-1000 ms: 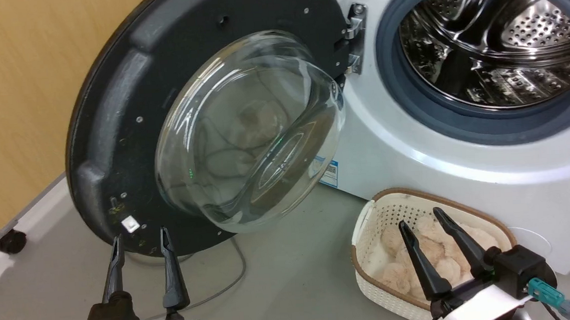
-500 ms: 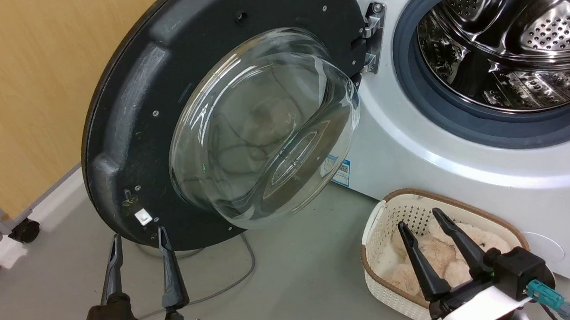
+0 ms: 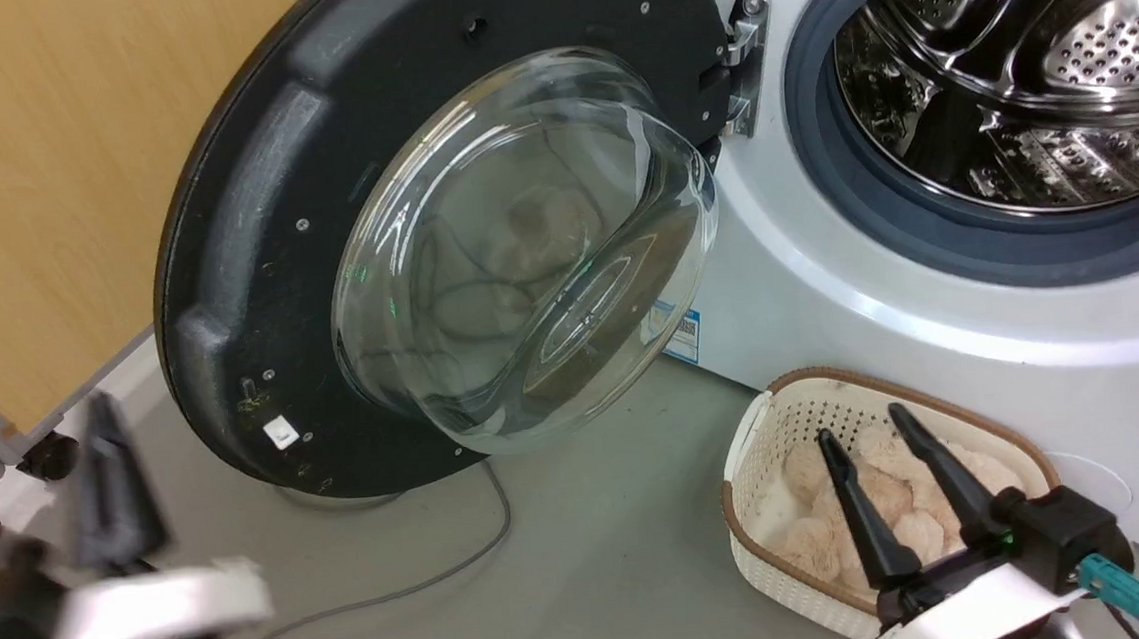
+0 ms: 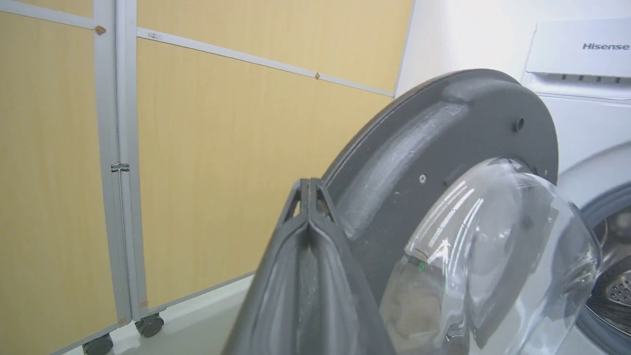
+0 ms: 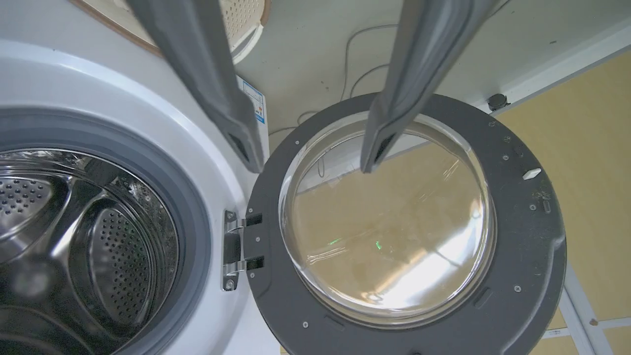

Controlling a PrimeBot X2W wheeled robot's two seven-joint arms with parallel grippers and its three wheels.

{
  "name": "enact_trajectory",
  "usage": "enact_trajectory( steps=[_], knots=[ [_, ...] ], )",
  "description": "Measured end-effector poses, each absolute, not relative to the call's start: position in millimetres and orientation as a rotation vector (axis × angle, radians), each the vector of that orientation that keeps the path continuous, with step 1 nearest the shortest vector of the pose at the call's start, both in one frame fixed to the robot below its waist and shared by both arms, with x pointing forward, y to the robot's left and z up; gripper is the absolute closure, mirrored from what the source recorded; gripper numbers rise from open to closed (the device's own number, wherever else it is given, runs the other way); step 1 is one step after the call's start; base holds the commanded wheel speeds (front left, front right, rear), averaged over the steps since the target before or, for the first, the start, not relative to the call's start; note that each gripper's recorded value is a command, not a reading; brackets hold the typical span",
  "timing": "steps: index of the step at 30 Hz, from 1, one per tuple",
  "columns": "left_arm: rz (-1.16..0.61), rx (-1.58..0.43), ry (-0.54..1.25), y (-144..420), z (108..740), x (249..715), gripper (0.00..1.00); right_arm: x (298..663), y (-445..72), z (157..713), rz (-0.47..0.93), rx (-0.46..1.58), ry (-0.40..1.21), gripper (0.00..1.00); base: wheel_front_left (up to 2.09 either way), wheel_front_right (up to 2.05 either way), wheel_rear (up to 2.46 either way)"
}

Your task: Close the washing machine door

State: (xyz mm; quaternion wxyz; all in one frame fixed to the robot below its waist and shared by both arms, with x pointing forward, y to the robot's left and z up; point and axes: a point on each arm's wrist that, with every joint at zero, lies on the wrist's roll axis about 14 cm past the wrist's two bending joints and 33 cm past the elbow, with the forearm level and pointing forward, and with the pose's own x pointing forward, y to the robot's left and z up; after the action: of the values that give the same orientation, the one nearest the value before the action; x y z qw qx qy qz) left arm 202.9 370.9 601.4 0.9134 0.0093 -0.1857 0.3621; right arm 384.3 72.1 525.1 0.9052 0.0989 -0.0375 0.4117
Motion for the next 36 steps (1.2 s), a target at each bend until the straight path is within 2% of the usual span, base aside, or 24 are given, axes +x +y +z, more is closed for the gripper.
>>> enact_trajectory(
  steps=[7,9,10,12,13,16,18,22,26,36],
  knots=[
    [0.777,-0.123,-0.468,443,632,209,1.00,393,59,514,0.809,0.201,-0.058,0.00,0.00,0.00,0.00],
    [0.814,-0.310,-0.442,476,626,214,1.00,395,55,513,0.800,0.201,-0.060,0.00,0.00,0.00,0.00],
    [0.814,-0.310,-0.442,476,626,214,1.00,395,55,513,0.800,0.201,-0.060,0.00,0.00,0.00,0.00],
    [0.808,-0.594,-0.361,505,606,235,1.00,401,43,510,0.770,0.189,-0.062,0.00,0.00,0.00,0.00],
    [0.800,-0.658,-0.340,507,600,241,1.00,403,40,508,0.763,0.187,-0.059,0.00,0.00,0.00,0.00],
    [0.749,-0.860,-0.256,504,577,261,1.00,406,34,504,0.748,0.179,-0.051,0.00,0.00,0.00,0.00],
    [0.738,-0.903,-0.224,502,570,267,1.00,407,31,504,0.742,0.176,-0.049,0.00,0.00,0.00,0.00],
    [0.624,-1.128,-0.038,478,532,287,1.00,412,22,503,0.718,0.171,-0.051,0.00,0.00,0.00,0.00],
    [0.546,-1.175,0.023,467,528,294,1.00,412,17,503,0.707,0.168,-0.050,0.00,0.00,0.00,0.00],
    [0.205,-1.295,0.167,406,527,293,1.00,408,9,514,0.671,0.169,-0.076,0.00,0.00,0.00,0.00]
  ],
)
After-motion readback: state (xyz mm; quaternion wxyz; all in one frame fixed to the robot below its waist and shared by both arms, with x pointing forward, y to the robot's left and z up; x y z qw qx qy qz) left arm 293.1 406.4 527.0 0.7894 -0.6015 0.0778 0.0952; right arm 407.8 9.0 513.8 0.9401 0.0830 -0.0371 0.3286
